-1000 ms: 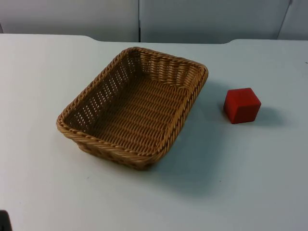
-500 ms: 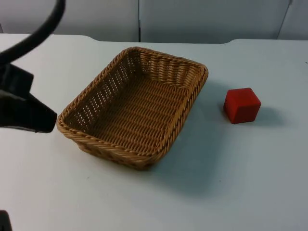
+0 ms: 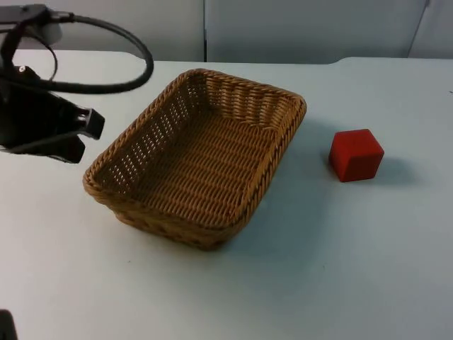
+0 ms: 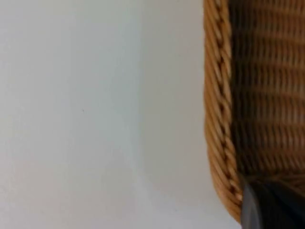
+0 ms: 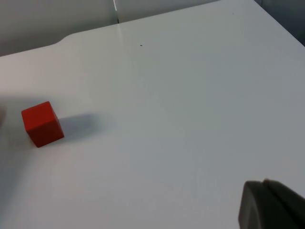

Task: Pick up the basket with the left hand and place the cube into the basket with the right hand.

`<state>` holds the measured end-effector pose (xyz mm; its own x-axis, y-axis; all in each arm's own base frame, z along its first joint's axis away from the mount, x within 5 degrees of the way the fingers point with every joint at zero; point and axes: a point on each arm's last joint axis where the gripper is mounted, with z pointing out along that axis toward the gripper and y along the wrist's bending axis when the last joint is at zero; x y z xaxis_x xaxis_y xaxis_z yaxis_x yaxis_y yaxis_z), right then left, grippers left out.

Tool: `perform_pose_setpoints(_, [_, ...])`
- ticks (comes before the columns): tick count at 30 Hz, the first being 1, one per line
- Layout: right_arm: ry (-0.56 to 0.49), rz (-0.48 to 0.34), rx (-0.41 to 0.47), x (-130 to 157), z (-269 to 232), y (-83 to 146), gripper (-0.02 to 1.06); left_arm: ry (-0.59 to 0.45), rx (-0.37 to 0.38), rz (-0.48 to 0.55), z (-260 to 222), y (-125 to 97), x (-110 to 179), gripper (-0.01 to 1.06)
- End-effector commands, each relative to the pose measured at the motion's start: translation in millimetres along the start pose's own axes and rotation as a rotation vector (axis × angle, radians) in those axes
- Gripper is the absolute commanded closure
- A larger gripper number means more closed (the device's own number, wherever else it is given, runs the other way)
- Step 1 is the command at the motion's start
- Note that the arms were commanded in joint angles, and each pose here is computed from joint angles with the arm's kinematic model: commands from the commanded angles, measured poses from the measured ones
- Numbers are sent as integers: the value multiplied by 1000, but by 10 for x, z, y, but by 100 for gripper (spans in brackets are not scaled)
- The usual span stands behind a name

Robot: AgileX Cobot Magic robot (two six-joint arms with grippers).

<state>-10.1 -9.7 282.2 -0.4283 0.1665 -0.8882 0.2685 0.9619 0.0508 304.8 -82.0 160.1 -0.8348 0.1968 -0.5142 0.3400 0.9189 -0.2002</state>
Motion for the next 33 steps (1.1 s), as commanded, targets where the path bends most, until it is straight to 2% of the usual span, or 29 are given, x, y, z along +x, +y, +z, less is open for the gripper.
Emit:
perform_pose_setpoints(1, [-9, 1, -9, 0, 5, 5, 105, -12, -41, 76, 114, -16, -73, 105])
perform_pose_setpoints(5, [-9, 1, -9, 0, 5, 5, 105, 0, -14, 198, 327, -181, -274, 102])
perform_pose_setpoints(8, [-9, 1, -9, 0, 5, 5, 105, -24, 2, 221, 368, -254, -426, 96])
perform_pose_setpoints(10, [-9, 1, -9, 0, 5, 5, 105, -55, 15, 233, 370, -299, -594, 83])
perform_pose_setpoints(11, [-9, 1, -9, 0, 5, 5, 105, -55, 15, 233, 370, -299, -594, 83])
perform_pose_setpoints(12, [-9, 1, -9, 0, 5, 5, 105, -67, 11, 234, 363, -301, -651, 75])
perform_pose_setpoints(14, [-9, 1, -9, 0, 5, 5, 105, -85, -16, 263, 362, -283, -724, 58])
perform_pose_setpoints(15, [-9, 1, -9, 0, 5, 5, 105, -85, -16, 263, 362, -283, -724, 58])
perform_pose_setpoints(17, [-9, 1, -9, 0, 5, 5, 105, -118, -51, 248, 359, -254, -771, 43])
perform_pose_setpoints(20, [-9, 1, -9, 0, 5, 5, 105, -134, -76, 254, 389, -227, -781, 42])
perform_pose_setpoints(23, [-9, 1, -9, 0, 5, 5, 105, -91, -87, 280, 542, -182, -709, 47])
perform_pose_setpoints(28, [-9, 1, -9, 0, 5, 5, 105, -26, -95, 318, 742, -124, -595, 47])
perform_pose_setpoints(33, [-9, 1, -9, 0, 5, 5, 105, 29, -93, 308, 936, -67, -475, 47])
